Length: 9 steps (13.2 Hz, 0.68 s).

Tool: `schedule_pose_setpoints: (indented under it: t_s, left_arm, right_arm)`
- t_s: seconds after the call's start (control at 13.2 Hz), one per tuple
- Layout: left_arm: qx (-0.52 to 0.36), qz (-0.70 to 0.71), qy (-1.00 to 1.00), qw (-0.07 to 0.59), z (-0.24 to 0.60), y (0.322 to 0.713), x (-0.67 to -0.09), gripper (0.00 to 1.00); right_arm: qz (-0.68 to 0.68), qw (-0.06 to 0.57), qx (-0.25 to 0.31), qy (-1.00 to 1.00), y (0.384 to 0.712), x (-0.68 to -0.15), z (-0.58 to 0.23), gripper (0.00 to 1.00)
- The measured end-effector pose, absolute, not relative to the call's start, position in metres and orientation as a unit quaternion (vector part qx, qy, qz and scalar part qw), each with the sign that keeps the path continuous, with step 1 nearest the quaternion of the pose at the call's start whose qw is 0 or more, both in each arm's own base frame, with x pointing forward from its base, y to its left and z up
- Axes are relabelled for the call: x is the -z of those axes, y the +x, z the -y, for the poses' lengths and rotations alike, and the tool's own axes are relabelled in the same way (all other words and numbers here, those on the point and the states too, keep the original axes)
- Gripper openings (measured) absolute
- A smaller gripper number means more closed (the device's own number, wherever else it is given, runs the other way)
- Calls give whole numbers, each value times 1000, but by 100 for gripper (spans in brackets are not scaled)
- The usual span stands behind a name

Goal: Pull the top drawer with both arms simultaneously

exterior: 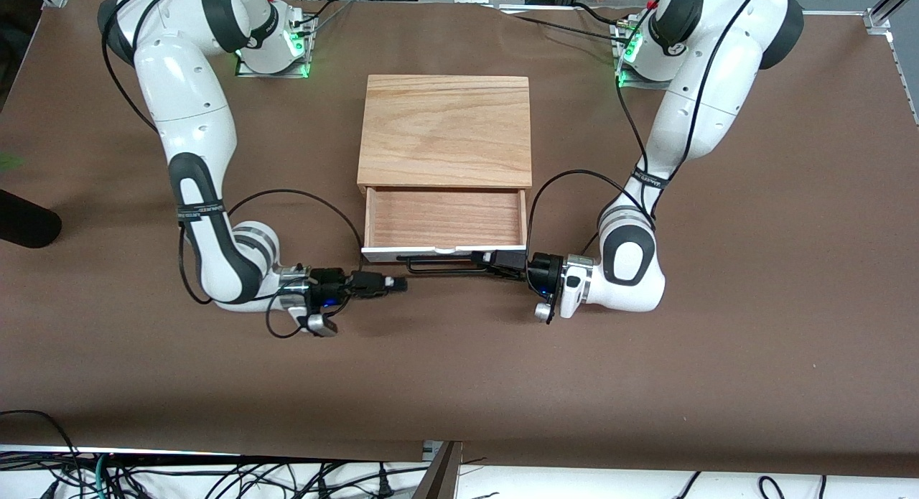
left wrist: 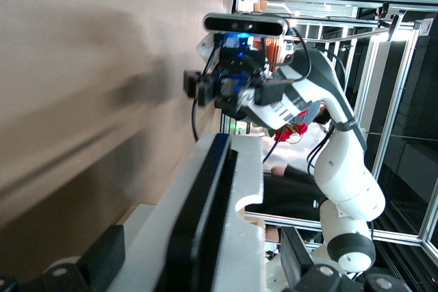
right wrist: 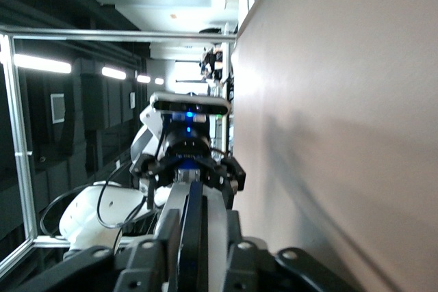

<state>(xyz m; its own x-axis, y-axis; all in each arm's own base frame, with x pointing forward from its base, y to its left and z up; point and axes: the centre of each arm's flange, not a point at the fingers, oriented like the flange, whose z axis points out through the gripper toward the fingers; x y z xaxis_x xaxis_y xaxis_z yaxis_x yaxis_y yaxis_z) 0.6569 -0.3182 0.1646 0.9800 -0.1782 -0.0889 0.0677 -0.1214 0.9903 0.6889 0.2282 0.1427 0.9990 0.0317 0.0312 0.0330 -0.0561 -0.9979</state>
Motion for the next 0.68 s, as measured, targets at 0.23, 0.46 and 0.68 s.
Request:
schedule_pose_setpoints:
  t_s: [0.23, 0.46, 0.68]
  left_arm:
    - [79, 52, 750, 654, 311, 668, -174, 100]
    - [55, 100, 769, 628, 301, 690, -218, 100]
    - [38, 155, 817, 554, 275, 704, -279, 100]
  right_arm:
    - [18, 682, 11, -732, 696, -144, -215, 74]
    - [0, 649, -6, -761, 713, -160, -187, 100]
    - [-10, 581, -47, -812, 731, -213, -164, 100]
